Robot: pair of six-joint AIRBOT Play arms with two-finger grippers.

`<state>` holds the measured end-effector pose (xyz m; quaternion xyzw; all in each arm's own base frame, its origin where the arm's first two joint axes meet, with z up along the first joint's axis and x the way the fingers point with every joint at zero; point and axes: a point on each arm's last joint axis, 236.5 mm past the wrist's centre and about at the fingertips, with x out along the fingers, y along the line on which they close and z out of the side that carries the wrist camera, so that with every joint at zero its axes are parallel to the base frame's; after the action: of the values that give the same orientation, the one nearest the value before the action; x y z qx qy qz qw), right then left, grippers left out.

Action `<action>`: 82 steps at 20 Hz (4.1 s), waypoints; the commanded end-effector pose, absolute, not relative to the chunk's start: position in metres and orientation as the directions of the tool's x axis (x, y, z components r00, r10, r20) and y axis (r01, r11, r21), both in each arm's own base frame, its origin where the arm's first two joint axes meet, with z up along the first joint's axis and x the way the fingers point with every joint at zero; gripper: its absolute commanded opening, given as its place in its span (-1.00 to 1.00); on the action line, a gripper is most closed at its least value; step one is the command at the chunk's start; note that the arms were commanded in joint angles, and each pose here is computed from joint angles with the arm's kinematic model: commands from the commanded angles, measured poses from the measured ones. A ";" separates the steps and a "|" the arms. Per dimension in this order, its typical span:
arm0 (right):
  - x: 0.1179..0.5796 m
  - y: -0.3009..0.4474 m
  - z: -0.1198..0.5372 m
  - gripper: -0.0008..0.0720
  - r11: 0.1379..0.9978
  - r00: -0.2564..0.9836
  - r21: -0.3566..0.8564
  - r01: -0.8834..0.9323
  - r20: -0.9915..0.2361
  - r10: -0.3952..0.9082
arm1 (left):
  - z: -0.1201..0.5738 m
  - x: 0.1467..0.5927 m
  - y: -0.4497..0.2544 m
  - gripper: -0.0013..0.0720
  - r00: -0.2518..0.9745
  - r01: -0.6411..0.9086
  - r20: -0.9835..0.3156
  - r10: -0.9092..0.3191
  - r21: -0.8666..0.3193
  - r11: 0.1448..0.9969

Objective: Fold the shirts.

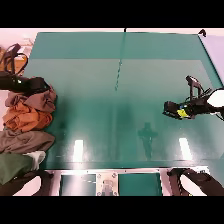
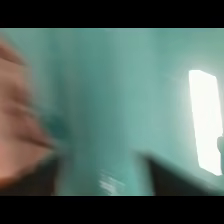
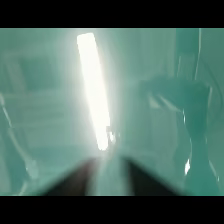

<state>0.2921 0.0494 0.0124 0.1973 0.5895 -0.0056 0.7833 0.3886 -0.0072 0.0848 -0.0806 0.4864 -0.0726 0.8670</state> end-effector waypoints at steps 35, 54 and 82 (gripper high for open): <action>0.319 -0.025 0.060 -0.56 0.887 0.395 0.292 0.358 -0.908 0.139 | 0.072 0.398 -0.362 0.78 0.295 0.701 -0.763 -0.575 -0.236 0.673; 0.405 0.105 -0.079 0.37 0.701 0.261 0.657 0.279 -0.754 0.603 | -0.070 0.492 -0.127 0.91 0.383 0.037 -0.821 -0.424 -0.445 0.895; 0.394 0.006 0.379 -0.94 0.872 0.851 0.389 -0.298 -0.305 0.427 | 0.452 0.406 -0.107 -0.91 0.840 0.513 -0.125 -0.528 -0.135 0.848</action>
<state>0.4383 0.0227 0.3097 0.2113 0.2737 0.2287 0.9100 0.4607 -0.1306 0.3876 -0.1136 0.1411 -0.3323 0.9256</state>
